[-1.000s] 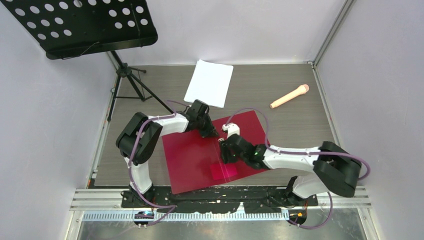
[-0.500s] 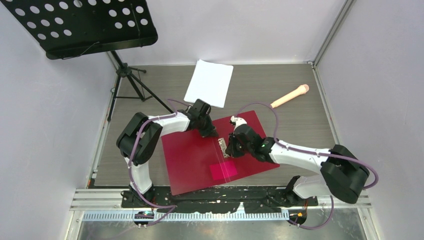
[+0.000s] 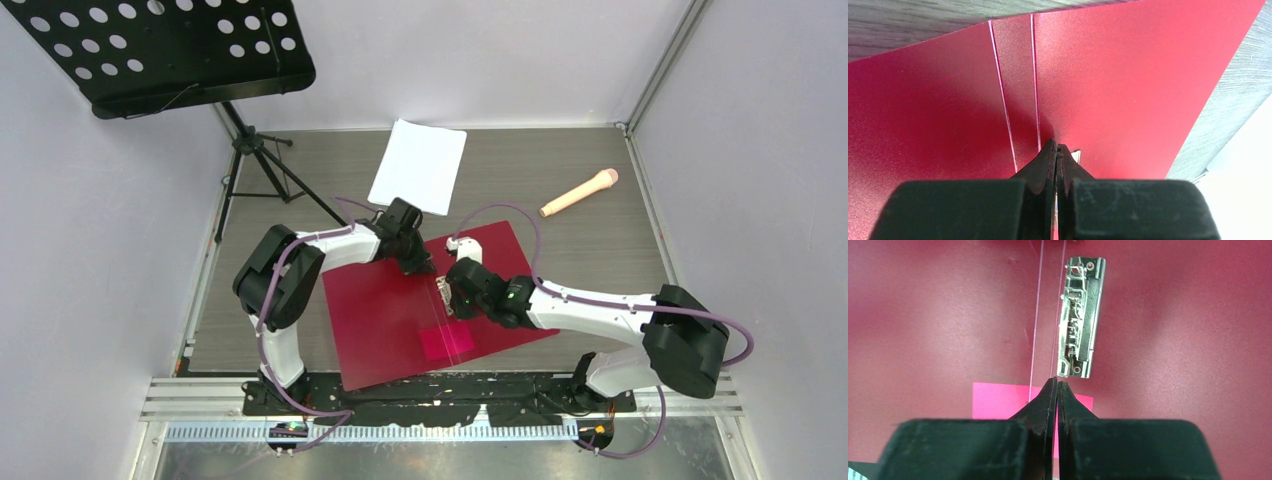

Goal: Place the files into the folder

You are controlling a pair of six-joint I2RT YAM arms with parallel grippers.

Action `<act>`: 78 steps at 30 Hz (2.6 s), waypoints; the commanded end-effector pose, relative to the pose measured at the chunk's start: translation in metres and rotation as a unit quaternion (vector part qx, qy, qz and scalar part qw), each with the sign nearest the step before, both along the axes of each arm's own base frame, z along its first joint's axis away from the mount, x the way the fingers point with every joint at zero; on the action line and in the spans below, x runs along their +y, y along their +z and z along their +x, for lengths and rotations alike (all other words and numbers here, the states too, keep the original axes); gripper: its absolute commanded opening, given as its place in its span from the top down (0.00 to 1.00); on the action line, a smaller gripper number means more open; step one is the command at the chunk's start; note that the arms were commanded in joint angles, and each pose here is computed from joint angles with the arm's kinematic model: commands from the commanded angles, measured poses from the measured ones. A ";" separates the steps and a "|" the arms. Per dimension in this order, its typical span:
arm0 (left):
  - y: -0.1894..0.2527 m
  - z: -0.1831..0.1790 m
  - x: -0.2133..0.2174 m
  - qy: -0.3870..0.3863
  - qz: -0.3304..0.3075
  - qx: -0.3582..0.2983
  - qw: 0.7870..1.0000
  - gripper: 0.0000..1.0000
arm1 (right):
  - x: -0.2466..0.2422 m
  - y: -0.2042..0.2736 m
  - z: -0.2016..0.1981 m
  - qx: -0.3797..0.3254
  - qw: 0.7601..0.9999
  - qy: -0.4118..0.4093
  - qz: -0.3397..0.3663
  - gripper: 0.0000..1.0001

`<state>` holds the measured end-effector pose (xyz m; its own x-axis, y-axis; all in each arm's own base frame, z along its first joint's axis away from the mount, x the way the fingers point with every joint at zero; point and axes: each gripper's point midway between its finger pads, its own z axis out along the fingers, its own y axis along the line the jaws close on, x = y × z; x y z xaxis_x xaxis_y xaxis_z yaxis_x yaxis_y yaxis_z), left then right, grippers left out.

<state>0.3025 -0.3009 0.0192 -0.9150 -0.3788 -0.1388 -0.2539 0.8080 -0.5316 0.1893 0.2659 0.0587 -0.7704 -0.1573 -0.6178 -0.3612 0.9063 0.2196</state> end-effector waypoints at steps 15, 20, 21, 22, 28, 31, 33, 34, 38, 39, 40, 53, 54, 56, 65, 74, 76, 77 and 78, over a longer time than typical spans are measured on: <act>-0.043 -0.024 0.041 0.010 0.103 0.052 0.993 1.00 | 0.017 -0.005 0.011 -0.081 0.989 -0.006 -0.121 0.95; -0.044 -0.024 0.040 0.008 0.102 0.053 0.993 1.00 | 0.022 -0.004 0.011 -0.092 0.987 -0.003 -0.128 0.92; -0.044 -0.023 0.039 0.008 0.102 0.053 0.993 1.00 | 0.022 -0.005 0.011 -0.092 0.987 -0.003 -0.134 0.92; -0.045 -0.024 0.039 0.008 0.101 0.054 0.993 1.00 | 0.020 -0.006 0.012 -0.093 0.985 -0.003 -0.142 0.92; -0.046 -0.025 0.039 0.006 0.102 0.056 0.993 1.00 | 0.018 -0.019 0.009 -0.082 0.984 0.003 -0.161 0.89; -0.046 -0.024 0.039 0.007 0.102 0.056 0.993 1.00 | 0.017 -0.027 0.008 -0.077 0.982 0.005 -0.170 0.88; -0.047 -0.024 0.039 0.006 0.103 0.057 0.993 1.00 | 0.015 -0.030 0.007 -0.076 0.981 0.002 -0.177 0.88; -0.047 -0.024 0.039 0.006 0.102 0.056 0.993 1.00 | 0.015 -0.031 0.007 -0.077 0.981 0.002 -0.178 0.88; -0.048 -0.024 0.039 0.004 0.104 0.058 0.993 1.00 | 0.011 -0.035 0.006 -0.077 0.979 0.001 -0.190 0.89; -0.048 -0.024 0.039 0.003 0.104 0.059 0.993 1.00 | 0.008 -0.037 0.005 -0.076 0.978 -0.001 -0.197 0.89; -0.048 -0.024 0.039 0.002 0.105 0.060 0.993 1.00 | 0.006 -0.038 0.004 -0.075 0.977 -0.001 -0.201 0.89; -0.052 -0.027 0.041 -0.014 0.113 0.071 0.991 1.00 | -0.035 -0.069 -0.020 -0.049 0.964 -0.013 -0.261 0.88; -0.052 -0.027 0.041 -0.016 0.114 0.072 0.991 1.00 | -0.040 -0.073 -0.022 -0.043 0.962 -0.017 -0.268 0.88; -0.052 -0.027 0.042 -0.018 0.115 0.074 0.990 1.00 | -0.047 -0.079 -0.025 -0.037 0.958 -0.024 -0.282 0.88; -0.053 -0.030 0.046 -0.032 0.126 0.081 0.988 1.00 | -0.063 -0.092 -0.022 -0.031 0.937 -0.062 -0.344 0.91; -0.054 -0.032 0.055 -0.042 0.128 0.089 0.987 1.00 | -0.079 -0.072 -0.012 -0.073 0.911 -0.098 -0.395 0.94; -0.055 -0.032 0.059 -0.041 0.125 0.091 0.987 1.00 | -0.076 -0.085 -0.018 -0.051 0.922 -0.087 -0.374 0.94; -0.054 -0.032 0.061 -0.040 0.124 0.091 0.987 1.00 | -0.067 -0.094 -0.022 -0.033 0.932 -0.078 -0.351 0.94; -0.054 -0.031 0.062 -0.041 0.122 0.090 0.988 1.00 | -0.068 -0.100 -0.026 -0.022 0.935 -0.072 -0.348 0.94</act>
<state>0.3048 -0.2975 0.0175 -0.9467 -0.3014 -0.1139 -0.2058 0.8377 -0.5059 0.2050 0.2236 0.0144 -0.6310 -0.4572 -0.6267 -0.1277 0.8581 -0.4974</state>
